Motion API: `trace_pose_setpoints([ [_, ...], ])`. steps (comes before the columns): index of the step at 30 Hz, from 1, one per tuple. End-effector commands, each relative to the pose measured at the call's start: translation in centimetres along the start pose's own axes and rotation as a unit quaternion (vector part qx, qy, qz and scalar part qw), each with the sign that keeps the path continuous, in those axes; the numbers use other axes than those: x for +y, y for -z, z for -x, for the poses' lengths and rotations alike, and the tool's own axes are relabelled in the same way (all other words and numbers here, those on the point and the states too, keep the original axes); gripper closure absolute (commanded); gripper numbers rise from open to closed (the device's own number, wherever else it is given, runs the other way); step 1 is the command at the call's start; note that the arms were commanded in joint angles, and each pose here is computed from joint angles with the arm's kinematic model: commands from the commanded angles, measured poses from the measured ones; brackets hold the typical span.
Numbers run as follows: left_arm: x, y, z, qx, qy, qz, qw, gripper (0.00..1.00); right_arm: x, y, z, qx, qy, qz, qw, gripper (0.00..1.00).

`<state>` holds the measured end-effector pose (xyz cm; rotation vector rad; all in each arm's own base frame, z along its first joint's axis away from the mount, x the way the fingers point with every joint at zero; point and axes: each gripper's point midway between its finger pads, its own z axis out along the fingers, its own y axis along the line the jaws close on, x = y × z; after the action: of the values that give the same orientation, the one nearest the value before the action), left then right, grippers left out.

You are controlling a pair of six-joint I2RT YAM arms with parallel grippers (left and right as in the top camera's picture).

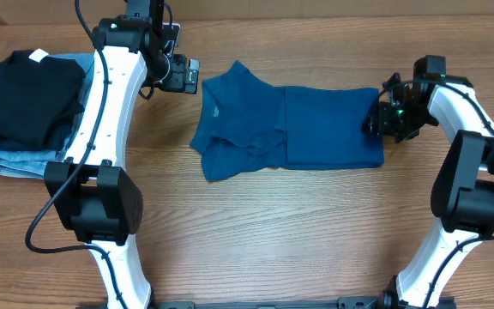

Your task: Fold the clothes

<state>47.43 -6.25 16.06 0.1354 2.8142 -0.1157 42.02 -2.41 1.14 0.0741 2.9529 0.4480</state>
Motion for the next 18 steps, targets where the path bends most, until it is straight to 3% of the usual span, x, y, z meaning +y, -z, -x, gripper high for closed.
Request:
trace_pose_setpoints([
  [1, -0.4, 0.6, 0.7, -0.011, 0.001, -0.006, 1.000, 0.00, 0.6, -0.8, -0.9, -0.001, 0.004, 0.023, 1.000, 0.41],
  [3, -0.4, 0.6, 0.7, -0.012, 0.001, -0.006, 1.000, 0.00, 0.5, -1.0, -1.0, -0.002, 0.005, 0.022, 1.000, 0.56],
  [6, -0.4, 0.6, 0.7, -0.012, 0.001, -0.006, 1.000, 0.00, 0.5, -0.6, -0.4, -0.008, 0.006, 0.020, 1.000, 0.92],
  [7, -0.4, 0.6, 0.7, -0.012, 0.001, -0.006, 1.000, 0.00, 0.5, -0.3, -0.1, -0.011, 0.007, 0.019, 1.000, 0.96],
  [18, -0.3, 0.6, 1.0, -0.018, 0.001, -0.004, 1.000, 0.00, -4.0, 10.2, 5.3, -0.073, -0.028, -0.057, 0.995, 0.96],
])
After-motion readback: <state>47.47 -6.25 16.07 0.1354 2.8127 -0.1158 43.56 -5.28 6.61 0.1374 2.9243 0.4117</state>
